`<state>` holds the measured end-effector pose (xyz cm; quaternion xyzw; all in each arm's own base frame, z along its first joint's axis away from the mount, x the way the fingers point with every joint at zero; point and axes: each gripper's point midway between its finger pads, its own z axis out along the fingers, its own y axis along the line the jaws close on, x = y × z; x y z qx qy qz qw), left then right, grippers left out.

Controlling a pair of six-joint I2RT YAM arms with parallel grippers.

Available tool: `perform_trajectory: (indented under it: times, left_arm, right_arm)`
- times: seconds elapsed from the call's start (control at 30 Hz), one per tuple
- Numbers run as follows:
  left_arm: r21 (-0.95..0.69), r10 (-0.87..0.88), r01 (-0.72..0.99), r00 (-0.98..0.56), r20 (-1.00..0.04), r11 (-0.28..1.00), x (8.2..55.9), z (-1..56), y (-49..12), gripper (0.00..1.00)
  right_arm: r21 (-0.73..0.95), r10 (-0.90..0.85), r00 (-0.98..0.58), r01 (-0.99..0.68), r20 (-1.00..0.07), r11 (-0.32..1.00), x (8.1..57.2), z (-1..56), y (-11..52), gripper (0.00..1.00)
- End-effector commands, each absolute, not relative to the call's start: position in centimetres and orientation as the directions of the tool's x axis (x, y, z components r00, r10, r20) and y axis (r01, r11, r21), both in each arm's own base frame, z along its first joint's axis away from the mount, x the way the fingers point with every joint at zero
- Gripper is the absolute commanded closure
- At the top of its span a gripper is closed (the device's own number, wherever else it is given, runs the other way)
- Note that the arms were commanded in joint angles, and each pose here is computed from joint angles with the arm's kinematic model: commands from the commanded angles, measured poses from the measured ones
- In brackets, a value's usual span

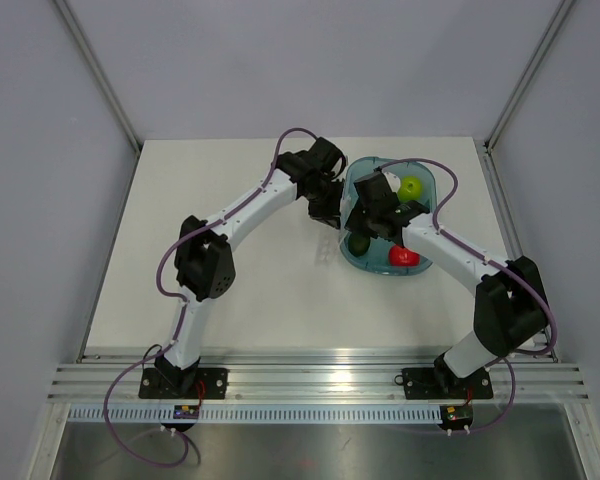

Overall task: Place the food in the zip-top bag and seal the zipper
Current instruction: Open the zipper of the food storage bag.

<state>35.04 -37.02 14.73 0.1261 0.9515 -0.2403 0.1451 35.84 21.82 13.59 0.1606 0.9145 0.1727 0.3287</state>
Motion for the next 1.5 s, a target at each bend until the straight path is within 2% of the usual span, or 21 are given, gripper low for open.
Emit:
perform_trajectory:
  times: [0.0, 0.1, 0.13, 0.2, 0.27, 0.3, 0.47, 0.5, 0.73, 0.93, 1.1, 1.47]
  left_arm:
    - [-0.445, 0.154, 0.347, -0.897, -0.415, 0.826, 35.4, 18.1, -36.9, 1.0]
    - [-0.445, 0.164, 0.353, -0.897, -0.409, 0.823, 35.2, 17.8, -36.8, 1.0]
    - [-0.445, 0.168, 0.353, -0.899, -0.404, 0.823, 35.1, 17.7, -36.8, 0.95]
    - [-0.435, 0.173, 0.352, -0.901, -0.399, 0.829, 35.0, 17.3, -36.5, 0.68]
    - [-0.432, 0.174, 0.352, -0.901, -0.398, 0.83, 34.9, 17.1, -36.4, 0.67]
    - [-0.431, 0.172, 0.345, -0.904, -0.39, 0.834, 34.8, 16.7, -36.2, 0.67]
    - [-0.432, 0.164, 0.343, -0.902, -0.399, 0.834, 34.8, 16.8, -36.2, 0.98]
    - [-0.432, 0.166, 0.342, -0.903, -0.396, 0.834, 34.8, 16.8, -36.2, 0.99]
    - [-0.422, 0.161, 0.336, -0.903, -0.397, 0.842, 34.5, 17.1, -34.9, 1.0]
    - [-0.397, 0.102, 0.298, -0.89, -0.445, 0.868, 35.5, 19.2, -31.7, 1.0]
    - [-0.417, 0.085, 0.319, -0.868, -0.49, 0.851, 35.4, 21.7, -31.7, 1.0]
    - [-0.43, 0.086, 0.314, -0.878, -0.471, 0.847, 35.2, 20.5, -31.9, 1.0]
  right_arm:
    - [0.451, 0.438, -0.686, 0.177, -0.58, 0.875, 36.9, 15.5, 22.1, 1.0]
    - [0.443, 0.433, -0.683, 0.177, -0.588, 0.879, 37.0, 15.6, 22.0, 1.0]
    - [0.443, 0.434, -0.682, 0.178, -0.588, 0.879, 37.0, 15.6, 22.0, 1.0]
    - [0.448, 0.44, -0.68, 0.18, -0.587, 0.876, 37.0, 15.7, 22.1, 1.0]
    - [0.45, 0.442, -0.677, 0.18, -0.588, 0.875, 37.0, 15.7, 22.0, 1.0]
    - [0.453, 0.443, -0.677, 0.178, -0.588, 0.874, 37.1, 15.8, 22.1, 1.0]
    - [0.451, 0.445, -0.678, 0.184, -0.585, 0.873, 37.1, 15.7, 22.1, 1.0]
    - [0.45, 0.447, -0.678, 0.188, -0.583, 0.873, 37.1, 15.6, 22.1, 1.0]
    - [0.395, 0.423, -0.678, 0.208, -0.601, 0.895, 37.4, 14.7, 21.0, 1.0]
    - [0.396, 0.417, -0.69, 0.201, -0.592, 0.896, 38.0, 14.5, 20.5, 1.0]
    - [0.422, 0.434, -0.69, 0.201, -0.58, 0.884, 38.6, 14.7, 21.3, 1.0]
    - [0.434, 0.435, -0.707, 0.198, -0.557, 0.879, 39.6, 14.0, 22.4, 0.98]
